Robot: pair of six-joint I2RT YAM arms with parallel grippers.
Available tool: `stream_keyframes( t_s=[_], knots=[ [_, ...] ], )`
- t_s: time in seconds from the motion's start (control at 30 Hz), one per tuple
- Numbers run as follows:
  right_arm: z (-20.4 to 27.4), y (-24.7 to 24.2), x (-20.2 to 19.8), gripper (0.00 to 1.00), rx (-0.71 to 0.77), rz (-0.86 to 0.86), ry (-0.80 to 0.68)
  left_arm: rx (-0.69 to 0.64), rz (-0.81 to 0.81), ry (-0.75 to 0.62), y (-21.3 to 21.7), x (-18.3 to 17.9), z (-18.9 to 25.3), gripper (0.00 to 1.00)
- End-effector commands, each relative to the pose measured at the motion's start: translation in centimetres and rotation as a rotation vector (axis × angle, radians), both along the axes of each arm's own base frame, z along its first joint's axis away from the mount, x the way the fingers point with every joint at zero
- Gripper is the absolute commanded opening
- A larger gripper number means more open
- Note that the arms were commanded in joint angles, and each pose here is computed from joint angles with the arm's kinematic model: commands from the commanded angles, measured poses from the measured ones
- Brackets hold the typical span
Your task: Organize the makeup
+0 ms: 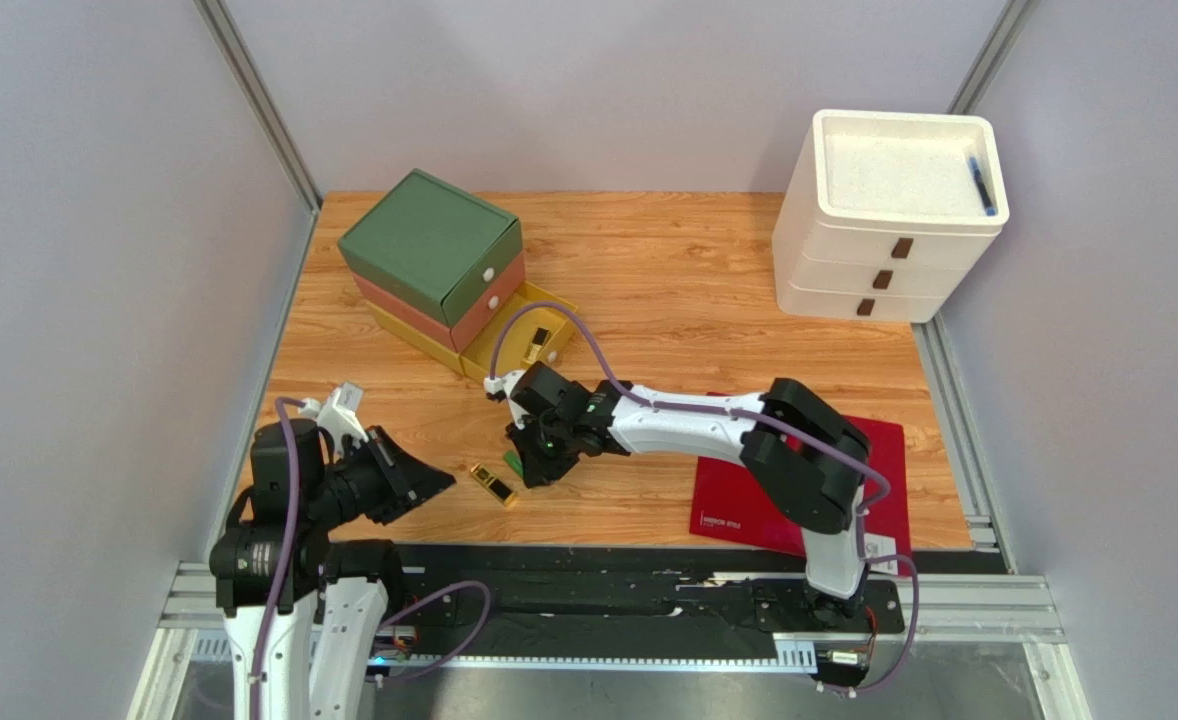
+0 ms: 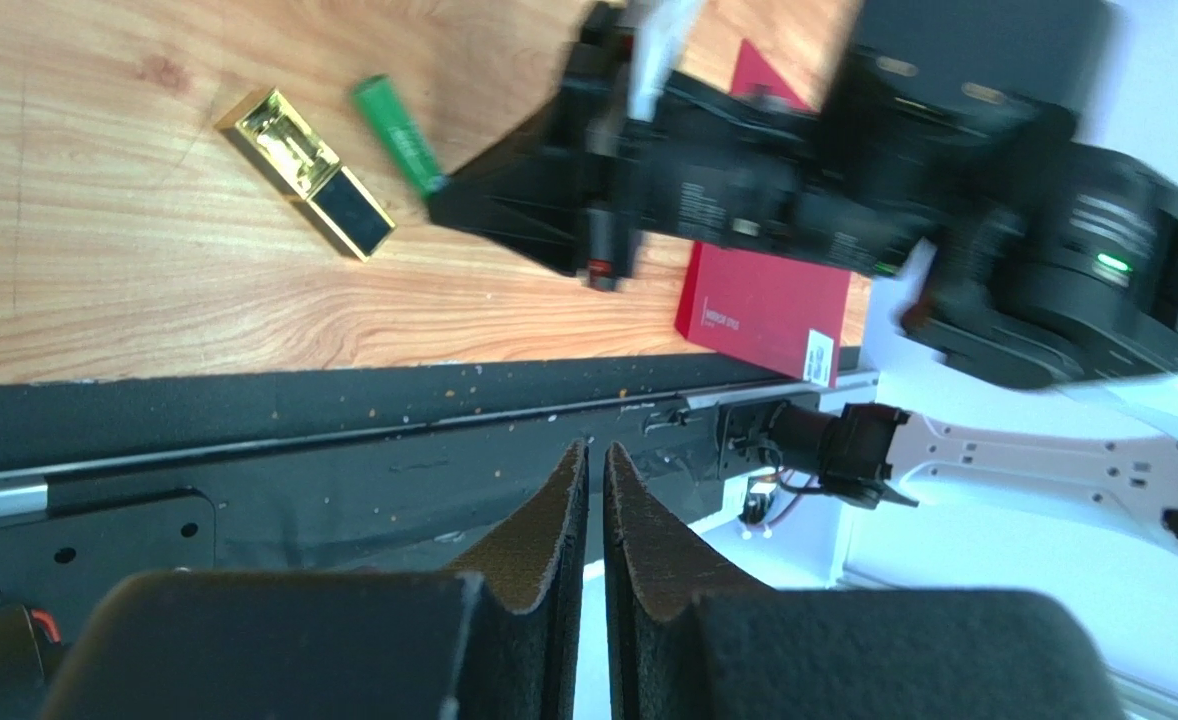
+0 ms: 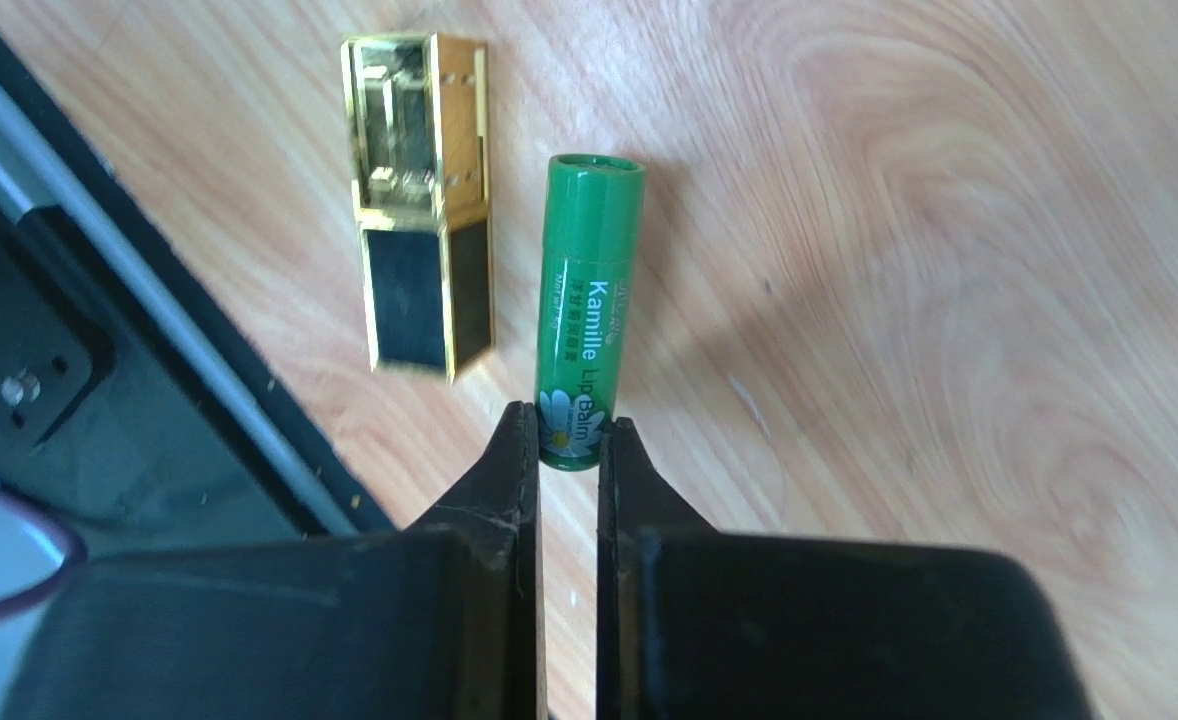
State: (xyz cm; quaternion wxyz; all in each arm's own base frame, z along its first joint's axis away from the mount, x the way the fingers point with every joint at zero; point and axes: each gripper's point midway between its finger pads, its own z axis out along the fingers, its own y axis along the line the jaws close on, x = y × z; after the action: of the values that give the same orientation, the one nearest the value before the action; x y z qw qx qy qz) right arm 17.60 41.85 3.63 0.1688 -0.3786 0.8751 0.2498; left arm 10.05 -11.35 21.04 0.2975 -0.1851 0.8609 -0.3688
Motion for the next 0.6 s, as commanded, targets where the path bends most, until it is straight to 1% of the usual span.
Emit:
stream_keyframes(
  t_s=[0.0, 0.07, 0.1, 0.13, 0.17, 0.23, 0.27, 0.3, 0.33, 0.4, 0.57],
  knots=[
    [8.4, 0.0, 1.2, 0.00, 0.125, -0.002, -0.140, -0.003, -0.035, 0.034, -0.2, 1.2, -0.7, 0.13],
    [10.9, -0.5, 1.9, 0.00, 0.154, -0.031, -0.177, 0.014, -0.060, 0.040, -0.2, 1.4, -1.1, 0.15],
    [13.3, -0.4, 2.5, 0.00, 0.201, -0.047, -0.212, 0.021, -0.067, 0.040, -0.1, 1.4, -1.2, 0.17],
    [14.5, -0.5, 3.0, 0.00, 0.216, -0.065, -0.228, 0.032, -0.074, 0.036, 0.0, 1.4, -1.4, 0.17],
    [15.1, -1.1, 4.0, 0.00, 0.208, -0.107, -0.233, 0.037, -0.071, 0.031, 0.0, 1.4, -1.4, 0.20],
    [17.6, -1.4, 5.9, 0.00, 0.248, -0.173, -0.232, 0.047, -0.058, 0.010, 0.2, 1.5, -1.2, 0.21],
    [18.1, -1.3, 6.5, 0.00, 0.260, -0.190, -0.226, 0.047, -0.055, 0.008, 0.2, 1.5, -1.3, 0.21],
    [18.0, -1.1, 7.4, 0.00, 0.262, -0.203, -0.220, 0.049, -0.052, 0.003, 0.3, 1.6, -1.3, 0.21],
    [19.0, -0.7, 8.2, 0.00, 0.283, -0.214, -0.226, 0.049, -0.054, 0.006, 0.3, 1.5, -1.5, 0.21],
    [18.8, -0.7, 10.0, 0.00, 0.274, -0.245, -0.216, 0.049, -0.061, 0.006, 0.2, 1.5, -1.6, 0.21],
    [15.9, 0.7, 14.0, 0.00, 0.197, -0.274, -0.163, 0.068, -0.068, -0.023, 0.4, 1.8, -0.8, 0.21]
  ],
)
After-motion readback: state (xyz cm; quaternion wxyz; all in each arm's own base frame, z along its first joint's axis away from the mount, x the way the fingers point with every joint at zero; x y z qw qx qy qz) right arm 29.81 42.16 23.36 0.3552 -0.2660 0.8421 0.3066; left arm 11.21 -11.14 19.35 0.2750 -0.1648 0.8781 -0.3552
